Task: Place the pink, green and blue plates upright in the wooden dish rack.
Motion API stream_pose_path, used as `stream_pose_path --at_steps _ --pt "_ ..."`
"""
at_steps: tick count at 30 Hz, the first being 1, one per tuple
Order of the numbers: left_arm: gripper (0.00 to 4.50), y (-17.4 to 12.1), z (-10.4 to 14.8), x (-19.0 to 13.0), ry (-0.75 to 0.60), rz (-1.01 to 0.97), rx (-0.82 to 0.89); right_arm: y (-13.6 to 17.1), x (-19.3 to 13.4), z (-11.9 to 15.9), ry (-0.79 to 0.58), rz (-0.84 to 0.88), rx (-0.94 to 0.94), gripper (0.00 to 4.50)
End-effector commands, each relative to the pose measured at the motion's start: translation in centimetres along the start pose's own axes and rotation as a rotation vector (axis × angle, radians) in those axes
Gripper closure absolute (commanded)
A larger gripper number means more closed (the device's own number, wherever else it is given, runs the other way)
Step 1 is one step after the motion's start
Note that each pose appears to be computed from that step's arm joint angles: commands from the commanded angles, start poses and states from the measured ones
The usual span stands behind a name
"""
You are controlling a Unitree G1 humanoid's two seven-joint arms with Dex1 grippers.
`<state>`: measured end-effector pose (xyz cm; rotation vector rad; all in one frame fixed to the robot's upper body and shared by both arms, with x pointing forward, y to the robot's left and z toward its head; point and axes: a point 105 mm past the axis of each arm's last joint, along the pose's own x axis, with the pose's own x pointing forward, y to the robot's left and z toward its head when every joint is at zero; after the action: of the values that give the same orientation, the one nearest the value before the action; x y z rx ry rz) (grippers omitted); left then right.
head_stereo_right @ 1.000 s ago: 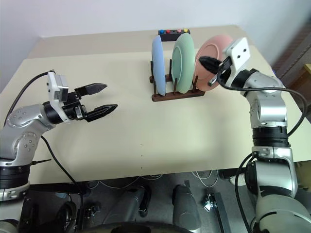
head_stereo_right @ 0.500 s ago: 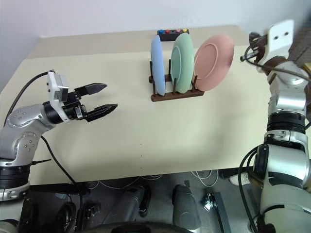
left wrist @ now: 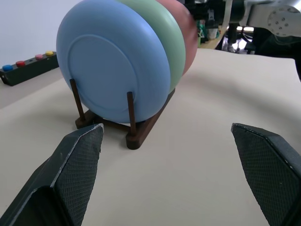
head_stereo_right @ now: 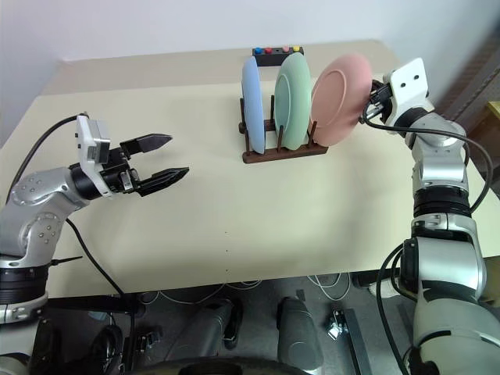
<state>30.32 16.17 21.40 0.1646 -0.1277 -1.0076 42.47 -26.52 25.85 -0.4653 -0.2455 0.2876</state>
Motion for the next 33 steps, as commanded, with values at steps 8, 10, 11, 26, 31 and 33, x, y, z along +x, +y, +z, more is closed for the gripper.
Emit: stream_pose_path --at_steps 8,10,11,26,31,33 --pt "0.00 -0.2 1.0 -0.2 -0.015 -0.003 0.039 -0.8 0.0 4.3 -0.143 -0.005 -0.063 4.48" --pt "0.00 -0.2 1.0 -0.2 -0.014 -0.003 0.039 -1.5 -0.1 4.8 -0.169 -0.039 -0.043 4.48" --pt "0.00 -0.2 0.9 -0.2 -0.013 -0.002 0.039 -1.7 -0.1 5.1 -0.182 -0.049 -0.026 4.48" --pt "0.00 -0.1 1.0 -0.2 -0.011 -0.005 0.042 1.5 -0.4 9.5 -0.362 0.153 0.119 4.48" --pt "0.00 -0.1 1.0 -0.1 -0.015 -0.006 0.042 4.6 -1.4 9.9 -0.372 0.322 0.173 4.48" --pt "0.00 -0.1 1.0 -0.1 -0.017 -0.007 0.040 5.7 -1.6 9.5 -0.341 0.366 0.154 4.48"
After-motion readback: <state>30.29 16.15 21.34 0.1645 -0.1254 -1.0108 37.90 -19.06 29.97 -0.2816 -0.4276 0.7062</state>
